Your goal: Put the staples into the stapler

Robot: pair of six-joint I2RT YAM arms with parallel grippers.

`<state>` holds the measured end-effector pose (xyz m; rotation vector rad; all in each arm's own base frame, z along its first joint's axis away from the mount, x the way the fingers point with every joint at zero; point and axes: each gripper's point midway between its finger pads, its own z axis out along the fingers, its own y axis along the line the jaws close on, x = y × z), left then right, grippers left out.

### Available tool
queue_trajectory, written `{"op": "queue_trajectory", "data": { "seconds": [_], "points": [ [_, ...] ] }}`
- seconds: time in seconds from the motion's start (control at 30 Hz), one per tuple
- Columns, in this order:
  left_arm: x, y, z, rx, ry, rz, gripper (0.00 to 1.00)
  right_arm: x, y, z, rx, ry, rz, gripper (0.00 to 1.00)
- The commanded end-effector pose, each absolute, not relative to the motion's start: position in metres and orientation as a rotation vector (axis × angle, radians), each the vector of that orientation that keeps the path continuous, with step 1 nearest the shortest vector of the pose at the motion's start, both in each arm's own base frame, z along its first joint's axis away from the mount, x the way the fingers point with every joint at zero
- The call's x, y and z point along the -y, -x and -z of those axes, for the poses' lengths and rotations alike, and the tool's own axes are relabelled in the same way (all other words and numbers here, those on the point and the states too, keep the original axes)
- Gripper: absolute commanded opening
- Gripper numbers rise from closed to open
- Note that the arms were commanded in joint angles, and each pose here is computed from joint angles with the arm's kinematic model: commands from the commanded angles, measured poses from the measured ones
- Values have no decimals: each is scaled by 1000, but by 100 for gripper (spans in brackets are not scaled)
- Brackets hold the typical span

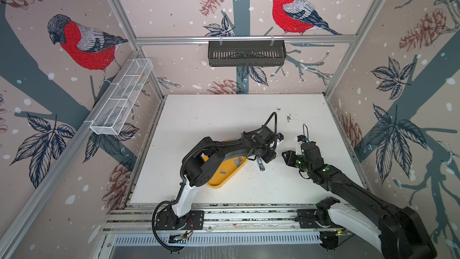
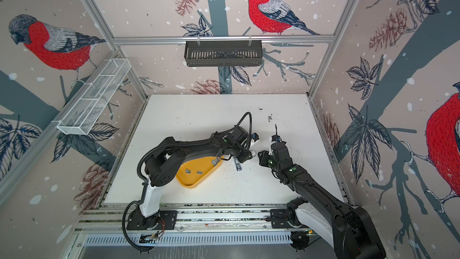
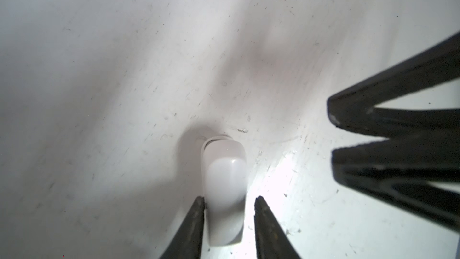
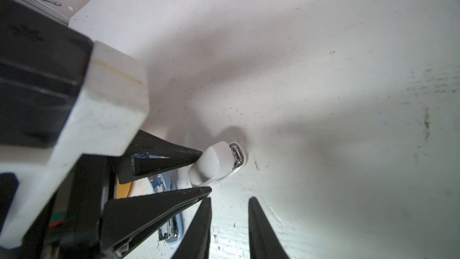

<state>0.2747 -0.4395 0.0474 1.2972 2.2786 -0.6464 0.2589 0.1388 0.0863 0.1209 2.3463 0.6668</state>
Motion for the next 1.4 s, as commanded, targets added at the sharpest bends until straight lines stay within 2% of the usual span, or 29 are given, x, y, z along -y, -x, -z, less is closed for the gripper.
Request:
{"op": "queue_trajectory", "data": {
  "seconds": [0.0, 0.13, 0.2, 0.3, 0.4, 0.57, 0.7, 0.93, 1.37],
  "points": [
    [439, -274, -51, -2261, -1291, 655, 40, -142, -254, -88, -2353, -86, -681, 28],
    [437, -273, -53, -2260, -1275, 664, 43, -149, -248, -92, -2345, -38, -711, 28],
    [435, -275, -61, -2252, -1255, 673, 51, -154, -243, -94, -2345, 0, -725, 28],
    [429, -277, -73, -2250, -1217, 684, 56, -164, -234, -98, -2336, 51, -759, 28],
    [416, -282, -84, -2264, -1147, 719, 57, -180, -222, -100, -2321, 131, -817, 31],
    [392, -289, -98, -2316, -996, 799, 56, -204, -202, -93, -2332, 258, -844, 40],
    [383, -290, -102, -2348, -928, 843, 59, -216, -195, -85, -2351, 312, -831, 42],
    [375, -309, -86, -2447, -842, 737, 67, -228, -193, -71, -2403, 312, -785, 44],
    [376, -308, -59, -2573, -844, 717, 70, -244, -199, -44, -2484, 260, -710, 48]
  ]
}}
